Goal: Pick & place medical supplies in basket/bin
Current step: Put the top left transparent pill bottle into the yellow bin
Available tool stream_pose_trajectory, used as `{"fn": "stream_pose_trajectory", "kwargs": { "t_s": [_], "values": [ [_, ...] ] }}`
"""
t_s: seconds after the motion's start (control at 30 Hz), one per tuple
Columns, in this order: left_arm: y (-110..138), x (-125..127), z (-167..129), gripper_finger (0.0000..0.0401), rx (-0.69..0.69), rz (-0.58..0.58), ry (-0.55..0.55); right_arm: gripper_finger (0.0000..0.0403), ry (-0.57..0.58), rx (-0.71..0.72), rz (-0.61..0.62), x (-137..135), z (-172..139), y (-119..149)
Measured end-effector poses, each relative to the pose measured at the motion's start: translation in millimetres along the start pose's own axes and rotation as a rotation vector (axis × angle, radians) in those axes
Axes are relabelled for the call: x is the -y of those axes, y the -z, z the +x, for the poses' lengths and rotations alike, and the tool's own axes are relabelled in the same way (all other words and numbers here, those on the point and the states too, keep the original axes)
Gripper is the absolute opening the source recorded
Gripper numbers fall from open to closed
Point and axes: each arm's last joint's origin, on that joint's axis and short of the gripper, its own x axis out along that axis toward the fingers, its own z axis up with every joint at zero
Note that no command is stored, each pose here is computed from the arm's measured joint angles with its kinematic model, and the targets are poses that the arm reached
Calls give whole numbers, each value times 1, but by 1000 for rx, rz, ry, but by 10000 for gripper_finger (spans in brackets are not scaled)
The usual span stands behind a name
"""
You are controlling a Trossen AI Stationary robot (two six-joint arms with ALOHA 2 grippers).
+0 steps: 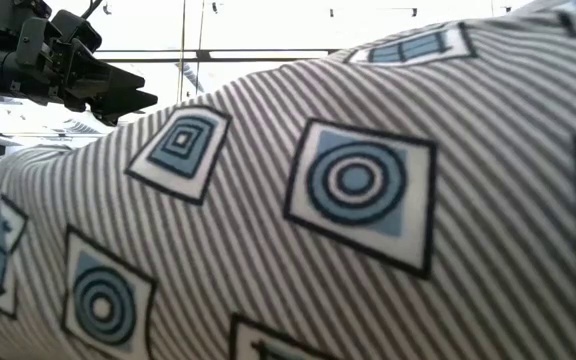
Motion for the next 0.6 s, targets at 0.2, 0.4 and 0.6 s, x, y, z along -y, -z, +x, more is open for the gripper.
{"fn": "stream_pose_trajectory", "kwargs": {
  "t_s": [0.2,0.4,0.6],
  "values": [
    [0,0,0,238,0,0,0,241,10,192,-17,-6,-1,-10],
    [-1,0,0,238,12,0,0,235,62,528,-90,-15,-7,-27],
    [-4,0,0,238,40,-2,0,235,196,913,-147,-23,-23,-48]
  ]
}}
